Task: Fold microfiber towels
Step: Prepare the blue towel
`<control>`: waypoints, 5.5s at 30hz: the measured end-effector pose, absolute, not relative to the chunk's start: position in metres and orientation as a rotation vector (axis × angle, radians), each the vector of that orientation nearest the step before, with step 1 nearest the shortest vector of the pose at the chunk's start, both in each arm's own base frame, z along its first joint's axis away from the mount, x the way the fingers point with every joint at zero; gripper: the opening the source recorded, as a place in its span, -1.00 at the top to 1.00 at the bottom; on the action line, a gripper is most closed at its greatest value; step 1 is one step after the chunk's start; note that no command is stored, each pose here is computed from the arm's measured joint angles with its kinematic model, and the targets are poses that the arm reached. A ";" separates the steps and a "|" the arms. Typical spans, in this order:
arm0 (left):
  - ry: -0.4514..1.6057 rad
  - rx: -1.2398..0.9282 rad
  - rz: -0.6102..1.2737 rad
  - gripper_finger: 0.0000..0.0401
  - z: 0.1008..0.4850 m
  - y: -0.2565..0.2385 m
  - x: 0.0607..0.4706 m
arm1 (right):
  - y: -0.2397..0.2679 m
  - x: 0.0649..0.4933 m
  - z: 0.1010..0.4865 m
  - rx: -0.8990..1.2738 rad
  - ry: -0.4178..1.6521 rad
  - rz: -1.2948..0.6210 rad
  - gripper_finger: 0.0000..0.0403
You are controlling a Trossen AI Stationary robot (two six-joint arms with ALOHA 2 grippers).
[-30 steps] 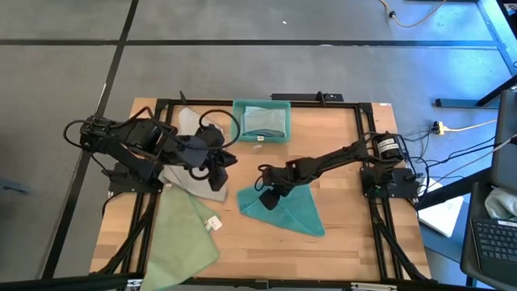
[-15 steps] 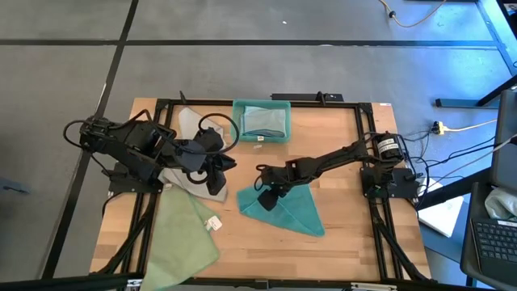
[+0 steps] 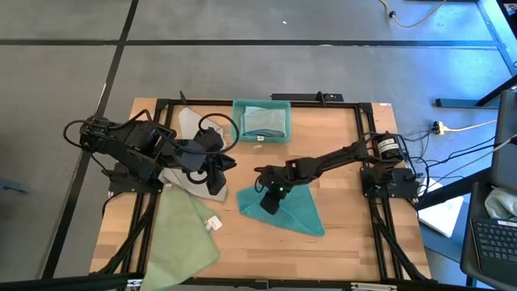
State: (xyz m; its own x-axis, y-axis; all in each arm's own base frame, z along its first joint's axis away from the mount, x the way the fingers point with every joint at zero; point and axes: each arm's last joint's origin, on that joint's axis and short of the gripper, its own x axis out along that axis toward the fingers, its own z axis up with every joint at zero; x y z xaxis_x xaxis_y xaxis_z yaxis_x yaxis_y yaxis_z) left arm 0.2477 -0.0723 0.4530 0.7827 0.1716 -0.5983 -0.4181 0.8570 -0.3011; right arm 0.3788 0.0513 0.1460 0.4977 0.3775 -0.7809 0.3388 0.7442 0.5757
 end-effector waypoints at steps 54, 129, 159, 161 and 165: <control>0.627 -0.233 0.212 0.78 0.453 -0.086 0.243 | 0.138 0.337 0.148 0.957 1.231 -0.344 0.21; 0.776 -0.163 0.153 0.78 0.443 -0.094 0.231 | 0.177 0.327 0.137 0.679 1.288 -0.132 0.21; 0.747 -0.149 0.238 0.78 0.443 -0.091 0.231 | 0.190 0.291 0.241 0.375 1.109 -0.322 0.21; 0.746 -0.153 0.247 0.78 0.443 -0.088 0.232 | 0.187 0.295 0.236 0.384 1.057 -0.403 0.21; 0.743 -0.173 0.258 0.78 0.443 -0.087 0.232 | 0.182 0.308 0.212 0.488 1.058 -0.472 0.21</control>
